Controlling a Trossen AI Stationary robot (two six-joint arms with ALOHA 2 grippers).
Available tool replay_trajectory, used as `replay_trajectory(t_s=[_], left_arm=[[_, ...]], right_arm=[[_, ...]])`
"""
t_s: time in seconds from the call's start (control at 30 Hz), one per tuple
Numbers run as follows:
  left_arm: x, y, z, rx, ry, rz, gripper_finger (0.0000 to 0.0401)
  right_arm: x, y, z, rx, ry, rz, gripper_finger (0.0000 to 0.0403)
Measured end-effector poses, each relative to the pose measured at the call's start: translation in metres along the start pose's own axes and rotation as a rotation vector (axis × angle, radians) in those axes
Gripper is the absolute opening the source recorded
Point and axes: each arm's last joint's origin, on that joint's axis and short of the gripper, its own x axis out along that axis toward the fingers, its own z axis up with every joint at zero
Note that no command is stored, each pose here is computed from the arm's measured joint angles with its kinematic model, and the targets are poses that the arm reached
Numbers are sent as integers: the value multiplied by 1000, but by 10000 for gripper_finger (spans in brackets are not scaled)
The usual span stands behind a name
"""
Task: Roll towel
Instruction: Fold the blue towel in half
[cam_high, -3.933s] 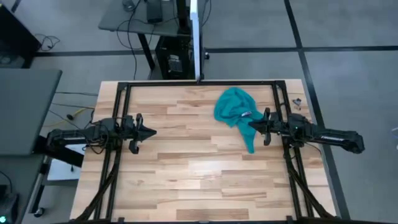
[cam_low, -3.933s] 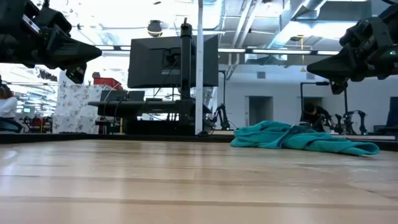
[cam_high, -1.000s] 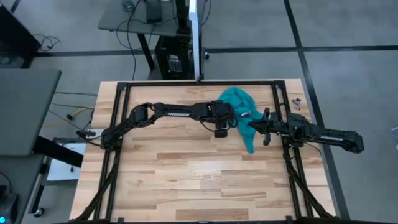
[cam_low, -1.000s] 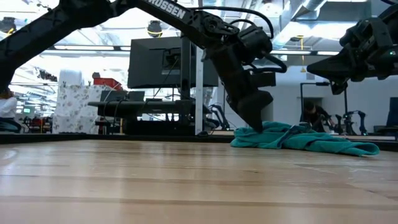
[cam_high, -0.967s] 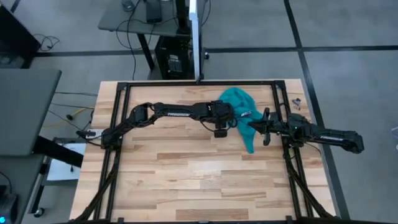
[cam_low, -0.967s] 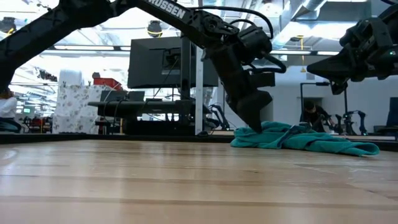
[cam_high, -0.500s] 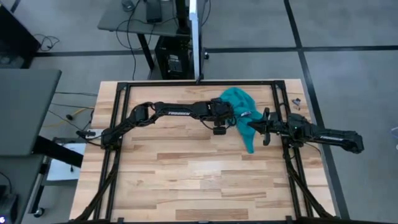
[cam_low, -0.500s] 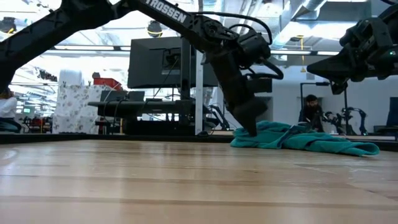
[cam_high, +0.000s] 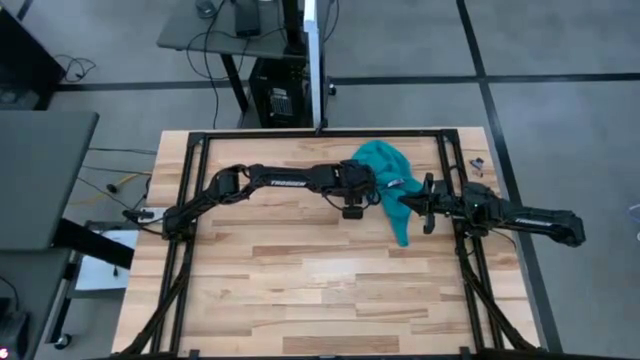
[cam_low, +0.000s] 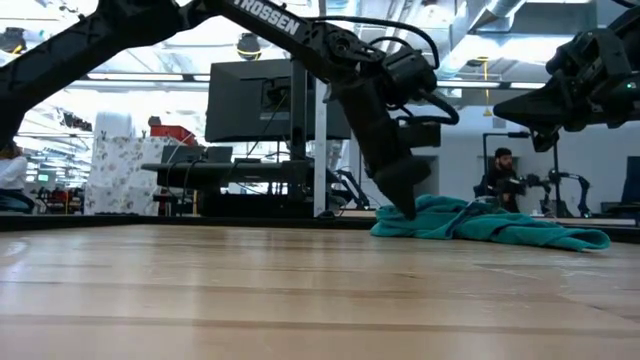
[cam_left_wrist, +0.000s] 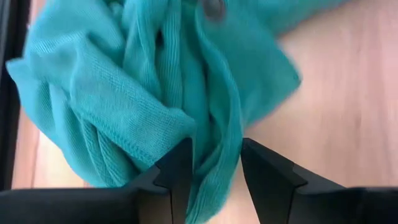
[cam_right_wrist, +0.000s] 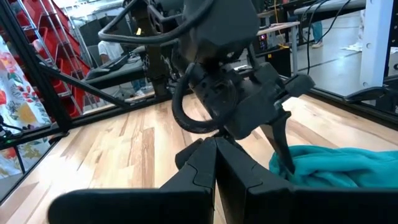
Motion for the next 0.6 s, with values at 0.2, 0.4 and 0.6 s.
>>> replay_trajectory(t_s=[0.2, 0.4, 0.6], left_arm=[[-1, -5, 1, 30, -2, -38, 114], [-1, -3, 0, 15, 9, -5, 71], [-4, -11, 1, 23, 22, -17, 3]], right_arm=[[0, 0, 0, 0, 0, 0, 0], [0, 0, 0, 0, 0, 1, 0], [0, 0, 0, 0, 0, 0, 0]])
